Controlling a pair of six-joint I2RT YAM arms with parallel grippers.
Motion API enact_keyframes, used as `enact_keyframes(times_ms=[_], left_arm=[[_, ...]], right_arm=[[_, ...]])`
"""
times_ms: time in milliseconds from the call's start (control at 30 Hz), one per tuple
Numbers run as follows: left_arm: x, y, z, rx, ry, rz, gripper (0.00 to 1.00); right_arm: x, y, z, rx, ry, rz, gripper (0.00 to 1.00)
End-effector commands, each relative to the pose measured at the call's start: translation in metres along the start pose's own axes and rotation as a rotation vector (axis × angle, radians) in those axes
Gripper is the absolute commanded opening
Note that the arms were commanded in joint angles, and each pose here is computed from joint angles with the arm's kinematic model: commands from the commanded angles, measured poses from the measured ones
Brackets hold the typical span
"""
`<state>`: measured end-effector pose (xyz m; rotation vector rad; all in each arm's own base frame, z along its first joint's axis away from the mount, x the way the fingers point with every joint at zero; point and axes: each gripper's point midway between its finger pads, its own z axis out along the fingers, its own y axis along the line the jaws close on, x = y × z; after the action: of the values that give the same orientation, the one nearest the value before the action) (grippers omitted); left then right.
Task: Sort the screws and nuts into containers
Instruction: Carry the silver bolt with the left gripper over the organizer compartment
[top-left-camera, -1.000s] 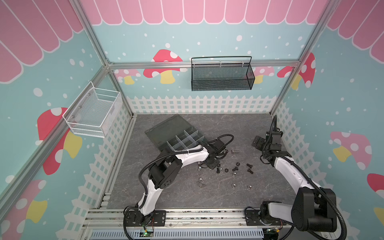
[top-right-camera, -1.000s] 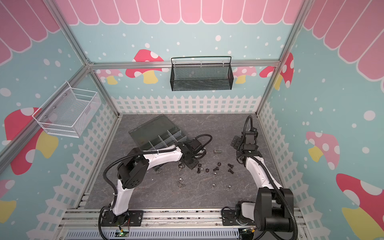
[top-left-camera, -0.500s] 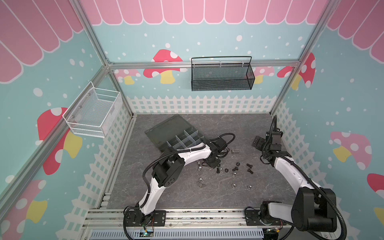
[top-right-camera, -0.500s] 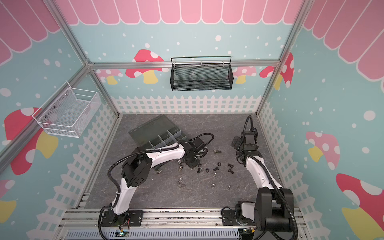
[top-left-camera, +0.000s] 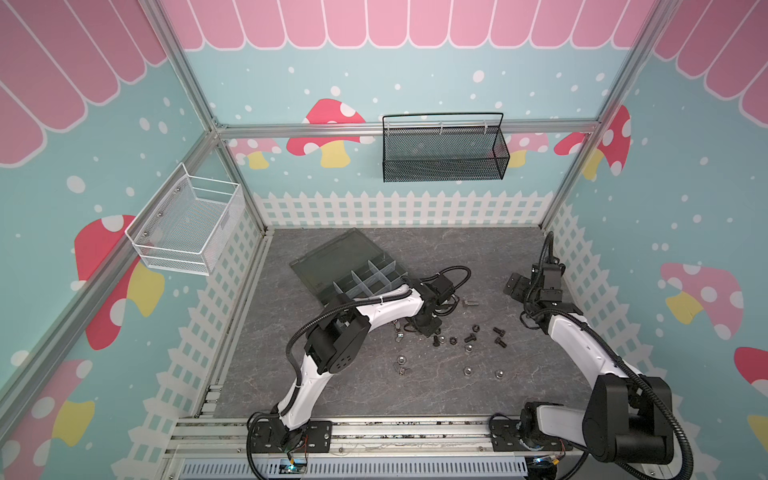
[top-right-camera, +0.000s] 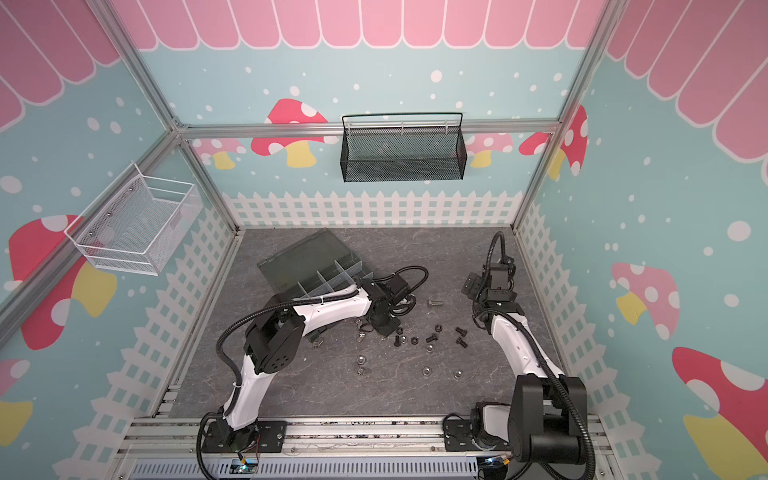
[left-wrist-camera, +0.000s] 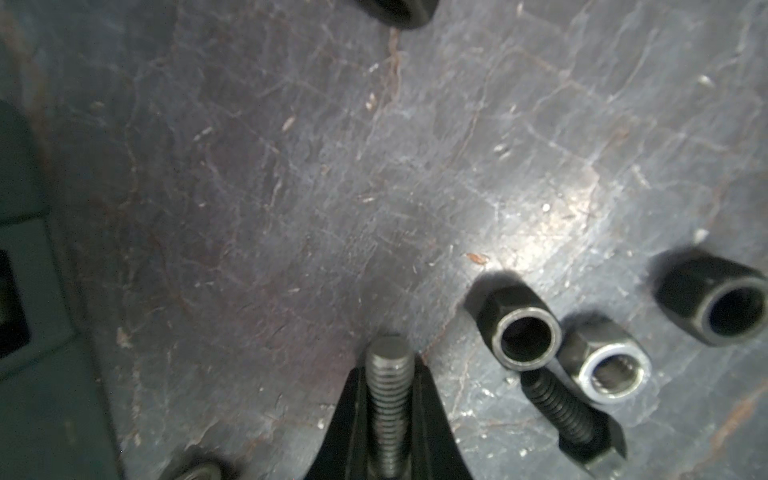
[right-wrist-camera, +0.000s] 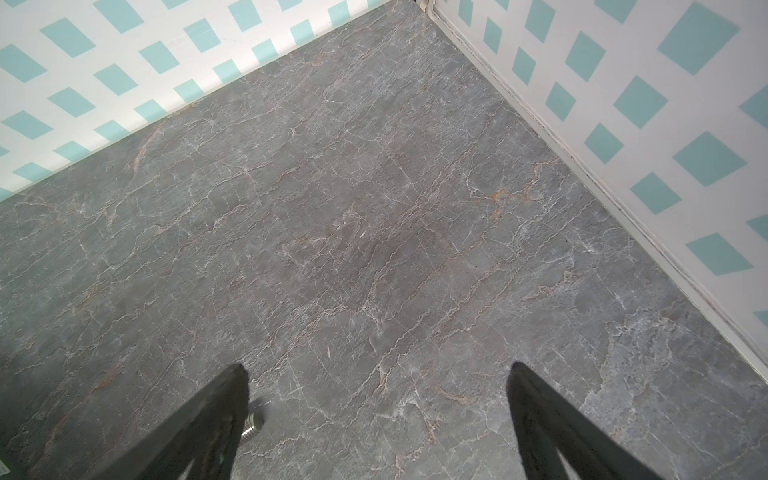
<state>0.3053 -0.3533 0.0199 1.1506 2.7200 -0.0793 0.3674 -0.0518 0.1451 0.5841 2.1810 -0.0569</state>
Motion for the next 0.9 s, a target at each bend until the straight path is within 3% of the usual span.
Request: enact_keyframes(times_ms=[0, 567, 867], left_arm=[[0.021, 0.005, 0.015, -0.024, 0.085, 0.004, 0.0], [0.0, 0.013, -0.036, -0.054, -0.113, -0.046, 0.0], [-0.004, 0.03, -0.085, -0.105, -0.258, -0.091, 0.0]], right_arm=[[0.004, -0.002, -0.002, 0.01, 0.004, 0.002, 0.98], [0.004, -0.002, -0.002, 0.009, 0.005, 0.002, 0.98], [0.002, 0.001, -0.001, -0.003, 0.007, 0.006, 0.98]])
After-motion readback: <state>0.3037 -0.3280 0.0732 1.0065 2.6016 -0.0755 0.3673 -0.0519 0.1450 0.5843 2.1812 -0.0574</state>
